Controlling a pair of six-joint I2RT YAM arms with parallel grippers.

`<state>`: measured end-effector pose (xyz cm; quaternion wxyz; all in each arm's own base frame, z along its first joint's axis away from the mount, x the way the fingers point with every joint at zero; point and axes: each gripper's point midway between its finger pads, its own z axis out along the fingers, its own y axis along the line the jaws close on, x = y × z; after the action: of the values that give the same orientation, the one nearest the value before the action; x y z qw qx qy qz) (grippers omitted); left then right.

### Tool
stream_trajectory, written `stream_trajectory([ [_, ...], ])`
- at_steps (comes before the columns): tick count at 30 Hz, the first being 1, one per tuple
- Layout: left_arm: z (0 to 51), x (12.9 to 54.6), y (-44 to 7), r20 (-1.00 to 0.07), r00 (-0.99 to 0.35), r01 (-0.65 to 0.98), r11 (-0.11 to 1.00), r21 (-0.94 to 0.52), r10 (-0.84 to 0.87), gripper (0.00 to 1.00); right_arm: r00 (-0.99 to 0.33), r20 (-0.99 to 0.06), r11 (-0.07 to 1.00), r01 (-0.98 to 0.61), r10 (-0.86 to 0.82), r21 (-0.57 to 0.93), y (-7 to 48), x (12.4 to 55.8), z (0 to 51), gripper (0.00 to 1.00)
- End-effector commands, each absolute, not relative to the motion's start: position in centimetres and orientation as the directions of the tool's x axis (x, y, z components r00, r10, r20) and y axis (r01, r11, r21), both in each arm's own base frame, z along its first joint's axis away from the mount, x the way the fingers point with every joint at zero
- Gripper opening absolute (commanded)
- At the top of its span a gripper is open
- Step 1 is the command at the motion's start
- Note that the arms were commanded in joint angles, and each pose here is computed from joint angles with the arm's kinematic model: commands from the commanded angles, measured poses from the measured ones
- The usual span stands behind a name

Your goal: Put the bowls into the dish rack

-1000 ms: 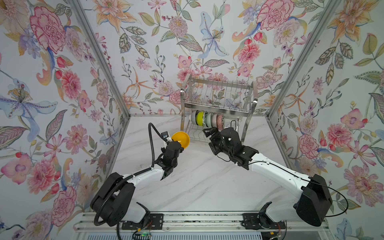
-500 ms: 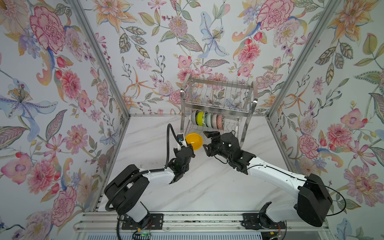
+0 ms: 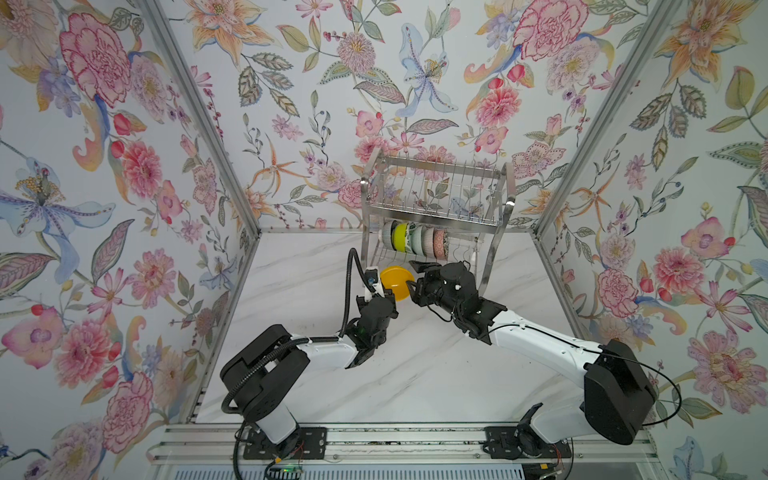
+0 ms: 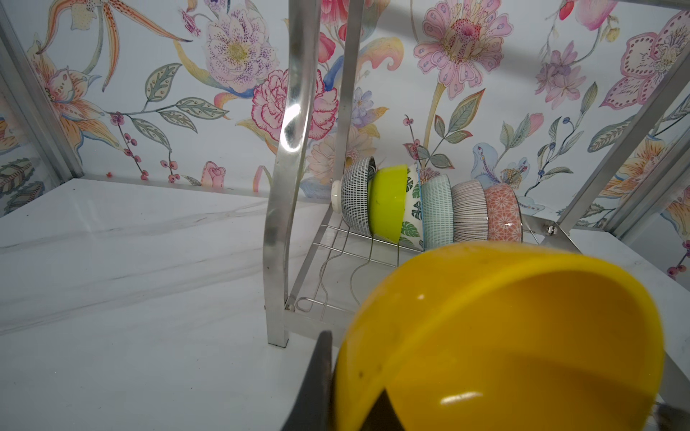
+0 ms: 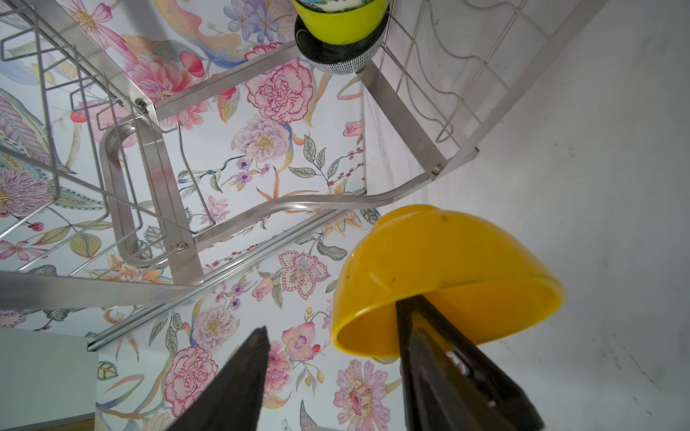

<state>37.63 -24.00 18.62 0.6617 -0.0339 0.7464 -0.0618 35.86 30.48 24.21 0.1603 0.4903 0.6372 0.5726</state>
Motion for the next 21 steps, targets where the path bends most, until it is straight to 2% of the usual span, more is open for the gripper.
stream_trajectory([
  [1, 20.8, 37.8, -24.8, -0.983, -0.058, 0.031, 0.984, -0.176, -0.174, 0.0, -0.448, 0.399, -0.209, 0.415, 0.8, 0.886, 30.8, 37.2, 25.4, 0.58],
  [8, 20.7, 37.0, -26.0, -0.987, -0.05, 0.051, 0.987, -0.155, -0.152, 0.0, -0.432, 0.454, -0.276, 0.414, 0.779, 0.867, 31.8, 39.3, 25.5, 0.39],
  [16, 21.1, 36.4, -26.1, -0.991, -0.026, 0.034, 0.991, -0.133, -0.132, 0.0, -0.413, 0.461, -0.296, 0.403, 0.786, 0.866, 31.5, 40.2, 25.9, 0.23],
  [21, 21.1, 36.4, -26.5, -0.991, -0.033, 0.043, 0.99, -0.132, -0.13, 0.01, -0.402, 0.452, -0.303, 0.382, 0.796, 0.873, 30.6, 40.2, 25.8, 0.07],
])
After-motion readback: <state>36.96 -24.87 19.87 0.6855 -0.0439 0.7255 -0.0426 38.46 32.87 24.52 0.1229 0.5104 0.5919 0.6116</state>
